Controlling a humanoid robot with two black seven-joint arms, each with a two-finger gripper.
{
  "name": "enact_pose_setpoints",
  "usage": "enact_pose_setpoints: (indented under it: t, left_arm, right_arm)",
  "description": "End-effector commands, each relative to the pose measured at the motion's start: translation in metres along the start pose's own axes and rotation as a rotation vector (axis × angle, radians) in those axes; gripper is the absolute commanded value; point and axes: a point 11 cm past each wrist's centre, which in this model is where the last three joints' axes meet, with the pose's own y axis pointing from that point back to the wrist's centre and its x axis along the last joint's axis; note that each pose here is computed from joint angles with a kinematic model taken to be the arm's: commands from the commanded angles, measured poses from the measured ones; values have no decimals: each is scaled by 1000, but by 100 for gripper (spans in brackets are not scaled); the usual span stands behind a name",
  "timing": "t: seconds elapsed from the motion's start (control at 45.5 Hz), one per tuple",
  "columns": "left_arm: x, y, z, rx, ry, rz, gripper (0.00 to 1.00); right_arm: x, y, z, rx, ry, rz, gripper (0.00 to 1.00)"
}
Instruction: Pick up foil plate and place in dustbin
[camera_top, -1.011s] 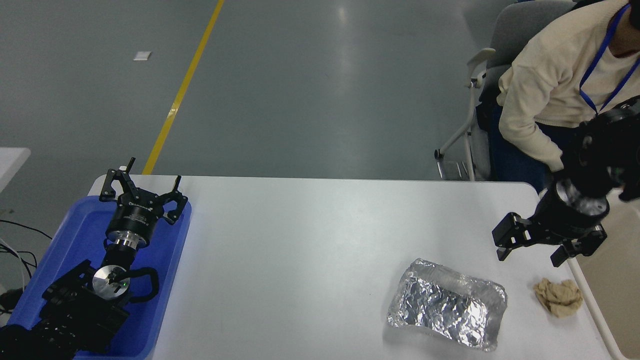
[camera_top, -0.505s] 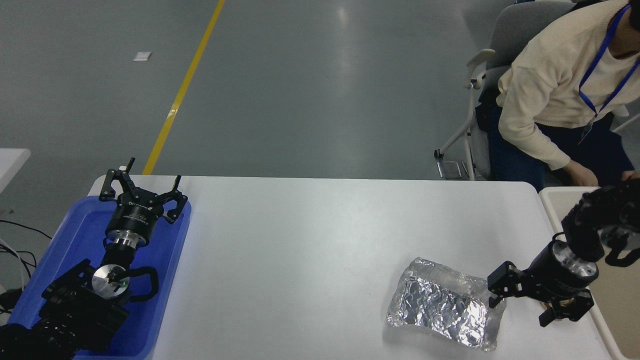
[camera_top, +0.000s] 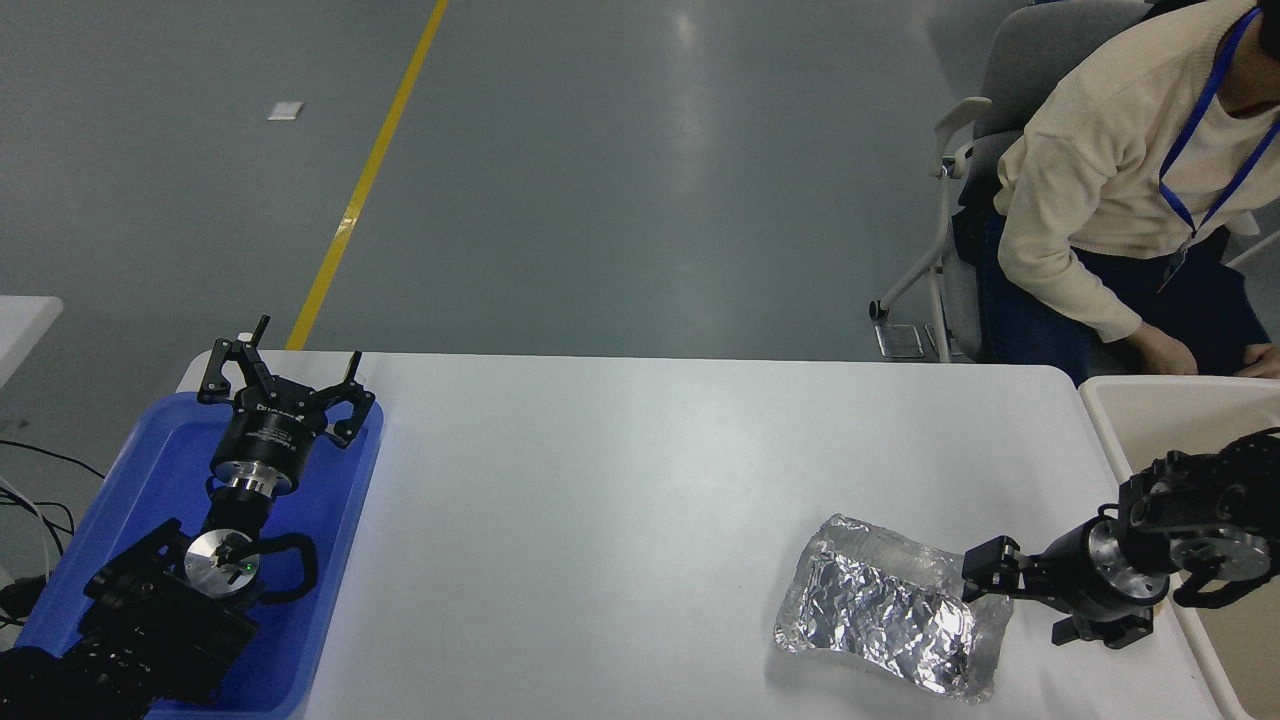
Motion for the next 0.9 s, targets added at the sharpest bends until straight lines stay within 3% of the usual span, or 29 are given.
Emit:
enact_pose_setpoints:
  t: [0.0,0.154,0.176,0.264,0.374,0.879]
  left_arm:
    - [0,0,0,1,0,-1,100]
    - [0,0,0,1,0,-1,100]
    - [-1,-1,0,-1,0,-2,100]
    - [0,0,0,1,0,-1,100]
    - [0,0,0,0,1,-1,100]
    - [0,0,0,1,0,-1,100]
  right_arm:
    - [-10,-10,-9,15,17,-14,97]
    - [-10,-9,-8,15,19,-14,78]
    - [-11,-9,-9,16,21,-18,71]
    - [-11,-9,-10,14,21,-28,26]
    - [-9,-6,-11,22,3,-28,1]
    - [-10,-4,-14,32,-1,-33,0]
